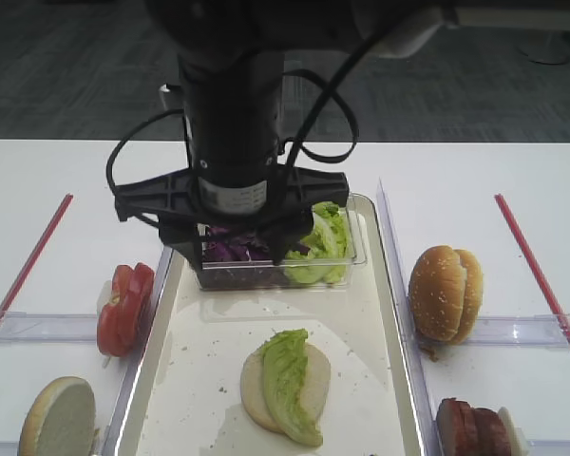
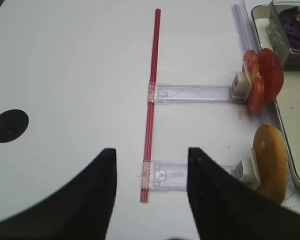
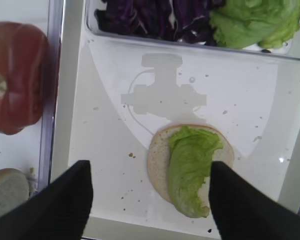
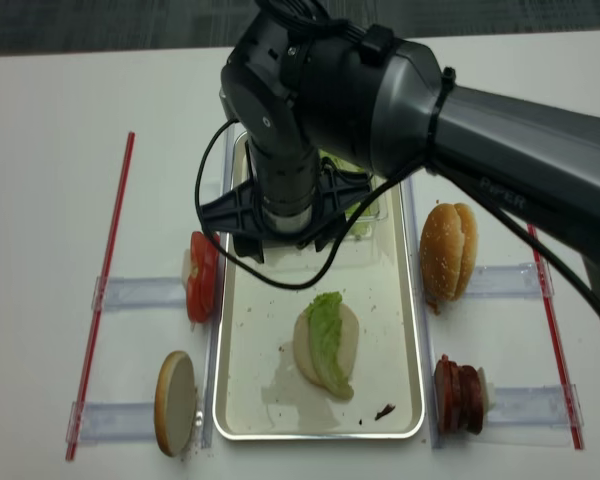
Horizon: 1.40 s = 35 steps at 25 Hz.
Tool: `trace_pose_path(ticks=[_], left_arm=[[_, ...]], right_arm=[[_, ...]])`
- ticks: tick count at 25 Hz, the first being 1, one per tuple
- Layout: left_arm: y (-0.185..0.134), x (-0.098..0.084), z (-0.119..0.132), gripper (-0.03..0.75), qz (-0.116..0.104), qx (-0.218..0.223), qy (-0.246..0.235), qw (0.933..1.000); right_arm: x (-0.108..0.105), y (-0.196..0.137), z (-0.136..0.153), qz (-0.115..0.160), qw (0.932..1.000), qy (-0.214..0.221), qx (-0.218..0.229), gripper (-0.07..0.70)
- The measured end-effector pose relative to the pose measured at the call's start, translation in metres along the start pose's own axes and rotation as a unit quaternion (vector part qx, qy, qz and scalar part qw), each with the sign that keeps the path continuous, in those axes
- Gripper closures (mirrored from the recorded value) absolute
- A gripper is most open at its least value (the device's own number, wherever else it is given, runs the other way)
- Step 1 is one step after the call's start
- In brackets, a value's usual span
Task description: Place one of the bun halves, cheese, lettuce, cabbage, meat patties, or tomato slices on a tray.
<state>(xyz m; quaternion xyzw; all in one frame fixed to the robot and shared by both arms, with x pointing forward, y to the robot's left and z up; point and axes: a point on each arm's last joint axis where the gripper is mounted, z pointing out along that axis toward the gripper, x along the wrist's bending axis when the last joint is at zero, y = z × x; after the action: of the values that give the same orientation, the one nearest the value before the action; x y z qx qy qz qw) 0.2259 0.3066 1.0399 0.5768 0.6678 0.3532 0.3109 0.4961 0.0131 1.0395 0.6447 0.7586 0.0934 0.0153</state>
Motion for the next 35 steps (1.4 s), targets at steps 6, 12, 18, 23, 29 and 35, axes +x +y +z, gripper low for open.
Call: trace_pose_path(ticks=[6, 12, 18, 23, 29, 35], left_arm=[[0.000, 0.000, 0.000, 0.413, 0.000, 0.000, 0.000, 1.0000], [0.000, 0.000, 0.000, 0.413, 0.000, 0.000, 0.000, 1.0000], [0.000, 0.000, 0.000, 0.413, 0.000, 0.000, 0.000, 1.0000], [0.000, 0.000, 0.000, 0.413, 0.000, 0.000, 0.000, 1.0000], [0.000, 0.000, 0.000, 0.413, 0.000, 0.000, 0.000, 1.0000], [0.000, 0.000, 0.000, 0.413, 0.000, 0.000, 0.000, 1.0000]], right_arm=[[-0.004, 0.008, -0.007, 0.008, 0.9999, 0.008, -0.008, 0.111], [-0.013, 0.016, -0.007, 0.017, 0.9997, 0.016, 0.000, 0.111], [-0.019, 0.021, -0.006, 0.012, 0.9998, 0.014, -0.002, 0.111], [-0.031, 0.029, -0.006, 0.013, 0.9999, 0.011, -0.003, 0.111], [-0.062, 0.049, -0.006, 0.020, 0.9998, 0.003, -0.008, 0.111], [-0.107, 0.072, -0.007, 0.034, 0.9993, -0.008, -0.014, 0.111]])
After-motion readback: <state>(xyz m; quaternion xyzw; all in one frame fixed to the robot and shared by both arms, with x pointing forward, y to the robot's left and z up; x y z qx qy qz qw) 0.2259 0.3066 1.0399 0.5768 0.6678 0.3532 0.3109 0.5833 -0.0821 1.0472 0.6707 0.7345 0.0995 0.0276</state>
